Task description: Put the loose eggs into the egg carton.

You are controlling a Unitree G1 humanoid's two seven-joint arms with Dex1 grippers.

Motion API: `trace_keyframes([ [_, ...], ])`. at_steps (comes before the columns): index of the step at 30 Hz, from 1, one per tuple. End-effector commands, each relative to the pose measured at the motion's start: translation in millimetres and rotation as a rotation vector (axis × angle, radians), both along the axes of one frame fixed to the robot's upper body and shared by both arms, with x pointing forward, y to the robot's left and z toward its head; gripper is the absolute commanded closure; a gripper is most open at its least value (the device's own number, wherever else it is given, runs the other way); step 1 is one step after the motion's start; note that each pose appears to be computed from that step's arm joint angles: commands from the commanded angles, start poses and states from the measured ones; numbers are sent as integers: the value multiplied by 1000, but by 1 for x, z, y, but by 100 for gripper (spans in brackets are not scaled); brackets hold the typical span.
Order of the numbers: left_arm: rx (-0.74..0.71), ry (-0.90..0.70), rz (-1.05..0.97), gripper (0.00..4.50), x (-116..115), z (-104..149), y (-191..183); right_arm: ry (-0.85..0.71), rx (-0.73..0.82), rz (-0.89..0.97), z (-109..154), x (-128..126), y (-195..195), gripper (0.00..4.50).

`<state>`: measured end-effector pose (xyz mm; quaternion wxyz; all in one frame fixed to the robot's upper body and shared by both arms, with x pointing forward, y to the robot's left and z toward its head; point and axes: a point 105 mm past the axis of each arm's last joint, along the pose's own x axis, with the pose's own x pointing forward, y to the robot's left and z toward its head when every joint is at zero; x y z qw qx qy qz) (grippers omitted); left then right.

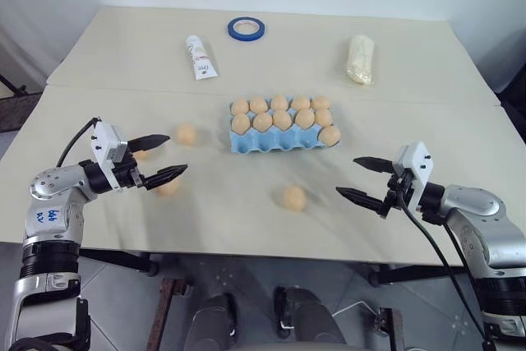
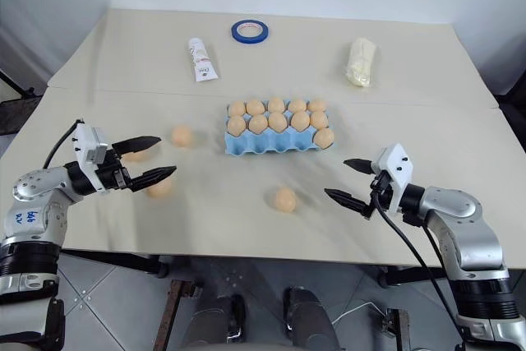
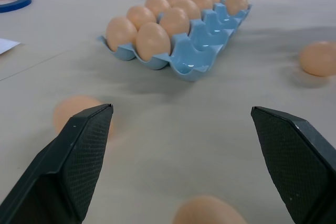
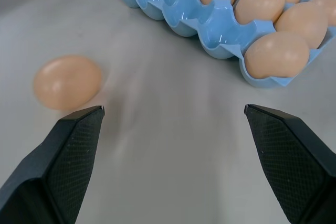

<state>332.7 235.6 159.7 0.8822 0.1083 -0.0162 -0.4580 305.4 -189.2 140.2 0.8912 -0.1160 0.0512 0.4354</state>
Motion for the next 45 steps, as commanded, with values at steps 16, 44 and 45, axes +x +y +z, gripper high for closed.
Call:
trace_keyframes([
  [16,-13,-13,-17,1,6,20,-6,-96,-6,-26,20,-4,9,0],
  [44,13,-101,-302,1,-12,9,-54,71,33,-176,-11,-6,91,0],
  [45,14,-102,-304,1,-12,9,-54,72,27,-167,-11,-6,92,0],
])
